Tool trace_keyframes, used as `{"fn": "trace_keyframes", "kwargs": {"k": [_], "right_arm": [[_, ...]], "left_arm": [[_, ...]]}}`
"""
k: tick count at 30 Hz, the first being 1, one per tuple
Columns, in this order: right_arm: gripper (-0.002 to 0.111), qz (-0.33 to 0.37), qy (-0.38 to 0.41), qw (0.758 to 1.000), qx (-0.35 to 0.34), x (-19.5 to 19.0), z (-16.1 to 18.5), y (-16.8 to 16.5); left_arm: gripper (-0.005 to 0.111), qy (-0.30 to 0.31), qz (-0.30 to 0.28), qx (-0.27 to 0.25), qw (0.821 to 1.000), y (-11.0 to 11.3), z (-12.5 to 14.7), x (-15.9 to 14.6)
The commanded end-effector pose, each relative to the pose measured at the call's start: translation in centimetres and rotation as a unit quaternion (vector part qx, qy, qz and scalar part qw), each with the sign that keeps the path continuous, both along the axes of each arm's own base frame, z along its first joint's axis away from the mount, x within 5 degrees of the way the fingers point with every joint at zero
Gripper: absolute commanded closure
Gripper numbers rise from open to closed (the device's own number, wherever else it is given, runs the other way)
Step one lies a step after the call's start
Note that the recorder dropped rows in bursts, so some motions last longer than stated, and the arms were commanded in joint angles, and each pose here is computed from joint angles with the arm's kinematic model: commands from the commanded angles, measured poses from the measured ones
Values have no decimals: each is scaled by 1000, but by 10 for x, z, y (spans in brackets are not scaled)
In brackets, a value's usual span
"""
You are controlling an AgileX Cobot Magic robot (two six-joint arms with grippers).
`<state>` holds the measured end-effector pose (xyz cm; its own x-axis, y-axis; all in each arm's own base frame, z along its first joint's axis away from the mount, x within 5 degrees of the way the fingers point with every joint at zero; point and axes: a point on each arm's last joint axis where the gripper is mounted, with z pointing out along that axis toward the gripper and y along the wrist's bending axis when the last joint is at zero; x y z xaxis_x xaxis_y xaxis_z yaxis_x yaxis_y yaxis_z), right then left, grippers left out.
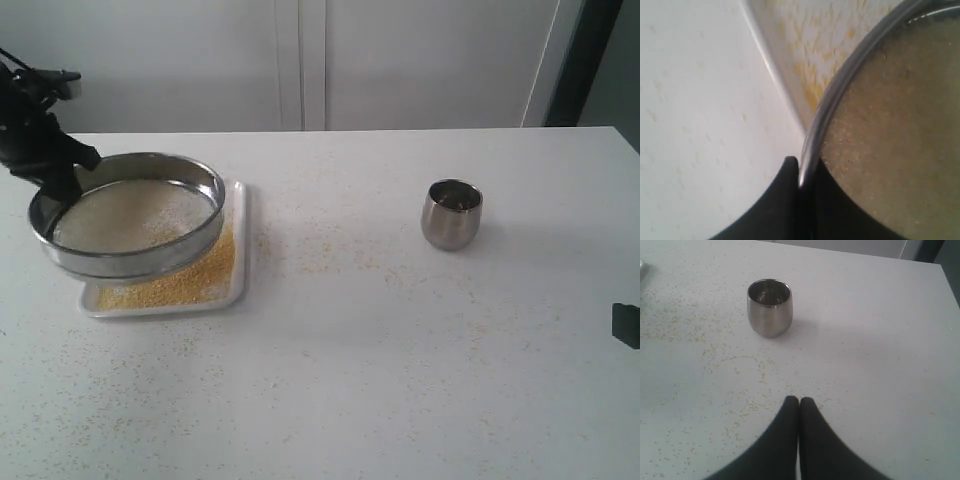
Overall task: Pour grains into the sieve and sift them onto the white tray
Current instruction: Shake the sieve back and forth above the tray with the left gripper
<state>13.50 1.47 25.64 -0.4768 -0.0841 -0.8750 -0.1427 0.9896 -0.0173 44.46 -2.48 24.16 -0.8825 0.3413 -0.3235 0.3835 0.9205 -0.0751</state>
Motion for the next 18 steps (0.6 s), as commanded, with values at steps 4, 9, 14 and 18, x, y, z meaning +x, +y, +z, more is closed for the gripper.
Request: {"fn": "trace_keyframes", "kwargs": {"k": [4, 9, 14, 18], "right_arm": [[108, -1, -6, 1000, -1, 1, 2, 0], [108, -1, -6, 1000, -1, 1, 2, 0], [108, -1, -6, 1000, -1, 1, 2, 0], [108, -1, -6, 1000, -1, 1, 2, 0]], "left_arm": [[107, 2, 50, -26, 998, 7, 13, 10], [107, 4, -60, -116, 991, -25, 19, 4], [107, -62, 33, -45, 997, -1, 20, 20], [107, -35, 109, -105, 988, -5, 21, 19]]}}
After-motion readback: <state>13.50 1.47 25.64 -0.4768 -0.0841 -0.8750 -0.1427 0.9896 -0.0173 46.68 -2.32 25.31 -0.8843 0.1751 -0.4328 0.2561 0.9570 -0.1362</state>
